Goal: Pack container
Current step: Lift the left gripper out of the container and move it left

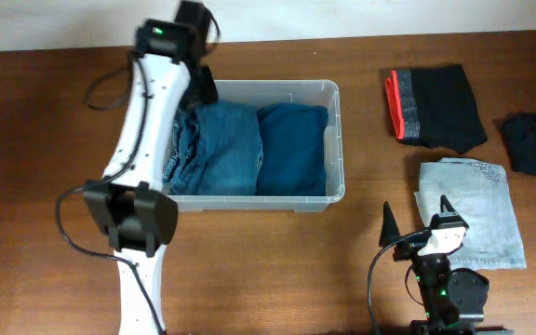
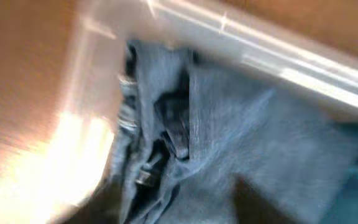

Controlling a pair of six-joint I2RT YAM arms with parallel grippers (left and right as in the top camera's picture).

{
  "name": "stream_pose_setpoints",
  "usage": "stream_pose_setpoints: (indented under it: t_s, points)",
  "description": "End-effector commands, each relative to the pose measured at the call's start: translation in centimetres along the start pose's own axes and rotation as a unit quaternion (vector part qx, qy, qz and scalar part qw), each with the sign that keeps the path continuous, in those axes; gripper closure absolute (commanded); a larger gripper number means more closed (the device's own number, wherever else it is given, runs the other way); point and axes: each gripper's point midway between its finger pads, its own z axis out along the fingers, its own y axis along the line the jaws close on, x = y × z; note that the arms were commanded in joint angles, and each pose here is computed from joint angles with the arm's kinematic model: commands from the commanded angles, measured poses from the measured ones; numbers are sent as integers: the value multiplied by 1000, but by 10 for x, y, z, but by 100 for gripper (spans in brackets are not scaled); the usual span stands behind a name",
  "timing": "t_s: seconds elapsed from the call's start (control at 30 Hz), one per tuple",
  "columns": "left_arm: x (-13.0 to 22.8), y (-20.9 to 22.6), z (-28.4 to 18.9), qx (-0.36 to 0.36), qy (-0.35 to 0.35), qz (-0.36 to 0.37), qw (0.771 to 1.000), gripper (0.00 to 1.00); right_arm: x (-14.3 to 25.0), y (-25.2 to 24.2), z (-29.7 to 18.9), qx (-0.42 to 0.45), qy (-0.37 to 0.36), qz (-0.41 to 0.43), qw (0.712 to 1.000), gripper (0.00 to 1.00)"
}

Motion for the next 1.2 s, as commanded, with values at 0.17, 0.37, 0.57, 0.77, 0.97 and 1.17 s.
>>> stream_pose_setpoints:
  t_s: [0.17,0.37,0.57,0.77,0.97,1.17]
  points:
    - [-42,71,-89,-11,-110,-30,993,1,1,-1,0,0,0,-1,1000,1]
    - [-47,141,-92,-41,-98,-114,988,1,1,-1,0,0,0,-1,1000,1]
    - [-49,178,-82,-37,-78,-158,984,1,1,-1,0,0,0,-1,1000,1]
    - [-51,221,-80,-63,-79,-198,975,0,1,-1,0,0,0,-1,1000,1]
    - [-51,246,-80,-72,-78,-224,969,1,1,-1,0,0,0,-1,1000,2]
    - [-50,250,-80,-73,-78,-227,968,1,0,4,0,-13,-3,9,1000,2]
